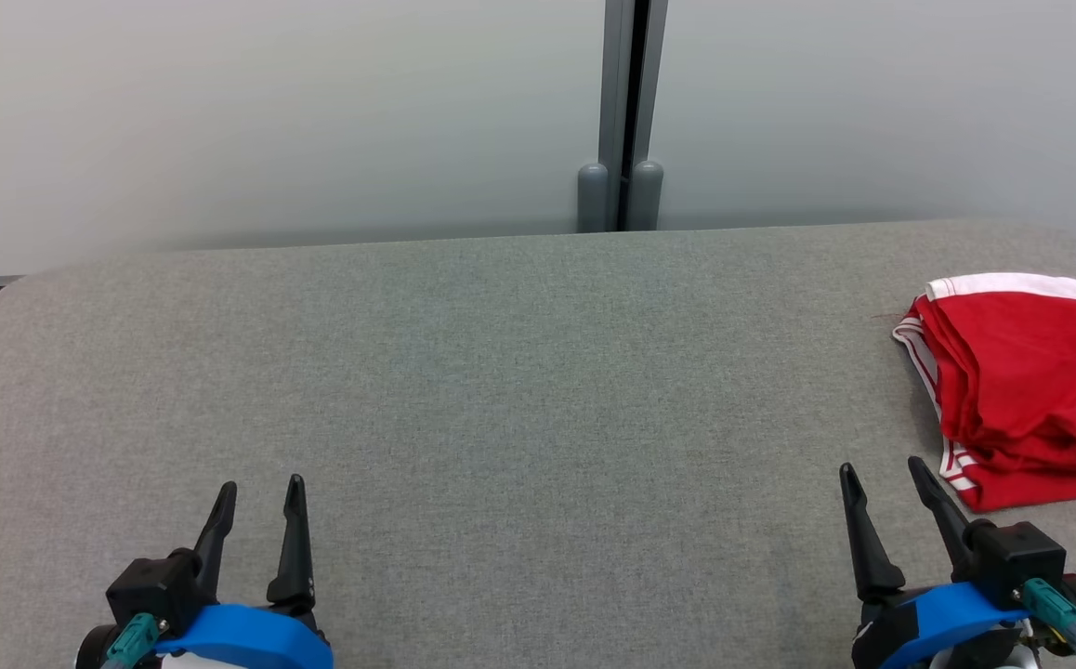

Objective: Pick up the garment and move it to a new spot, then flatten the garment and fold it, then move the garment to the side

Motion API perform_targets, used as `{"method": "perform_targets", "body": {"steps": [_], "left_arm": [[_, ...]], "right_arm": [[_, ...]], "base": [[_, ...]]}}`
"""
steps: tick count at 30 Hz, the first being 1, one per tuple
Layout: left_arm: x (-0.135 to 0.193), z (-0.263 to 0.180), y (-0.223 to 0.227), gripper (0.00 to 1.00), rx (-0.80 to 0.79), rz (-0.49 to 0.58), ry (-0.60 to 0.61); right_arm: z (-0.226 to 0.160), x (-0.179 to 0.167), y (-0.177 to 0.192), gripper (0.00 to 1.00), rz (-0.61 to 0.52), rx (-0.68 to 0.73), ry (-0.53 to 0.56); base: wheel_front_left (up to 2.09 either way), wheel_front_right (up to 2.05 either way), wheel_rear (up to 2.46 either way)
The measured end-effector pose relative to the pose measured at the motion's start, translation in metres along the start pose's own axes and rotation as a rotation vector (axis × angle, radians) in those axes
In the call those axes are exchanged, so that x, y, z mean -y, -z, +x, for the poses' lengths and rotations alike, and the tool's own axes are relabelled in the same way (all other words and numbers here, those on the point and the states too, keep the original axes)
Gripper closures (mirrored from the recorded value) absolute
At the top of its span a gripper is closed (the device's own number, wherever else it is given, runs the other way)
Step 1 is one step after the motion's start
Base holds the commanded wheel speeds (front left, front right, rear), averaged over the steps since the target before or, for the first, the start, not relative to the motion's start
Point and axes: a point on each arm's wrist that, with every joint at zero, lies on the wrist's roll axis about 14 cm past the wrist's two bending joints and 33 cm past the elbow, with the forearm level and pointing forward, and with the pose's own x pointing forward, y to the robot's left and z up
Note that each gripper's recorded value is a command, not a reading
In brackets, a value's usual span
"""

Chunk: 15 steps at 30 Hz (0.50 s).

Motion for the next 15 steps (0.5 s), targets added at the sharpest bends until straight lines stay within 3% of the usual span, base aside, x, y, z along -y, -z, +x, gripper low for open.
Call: {"method": "perform_targets", "body": {"steps": [3,4,9,15], "left_arm": [[0.001,0.0,0.001,0.0,-0.004,0.0,0.002],[0.002,-0.001,0.002,1.0,-0.009,-0.002,0.007],[0.002,-0.013,0.029,1.0,-0.088,-0.02,-0.008],[-0.003,-0.015,0.033,1.0,-0.109,-0.123,-0.045]], "right_arm": [[0.0,0.0,0.0,0.0,0.001,0.0,-0.001],[0.0,-0.001,0.0,1.0,0.001,-0.001,-0.001],[-0.004,0.0,0.016,1.0,0.012,-0.055,0.004],[-0.005,0.005,0.021,1.0,0.122,-0.077,0.036]], "base": [[0.0,0.0,0.0],[0.0,0.0,0.0],[0.0,0.0,0.0],[0.0,0.0,0.0]]}}
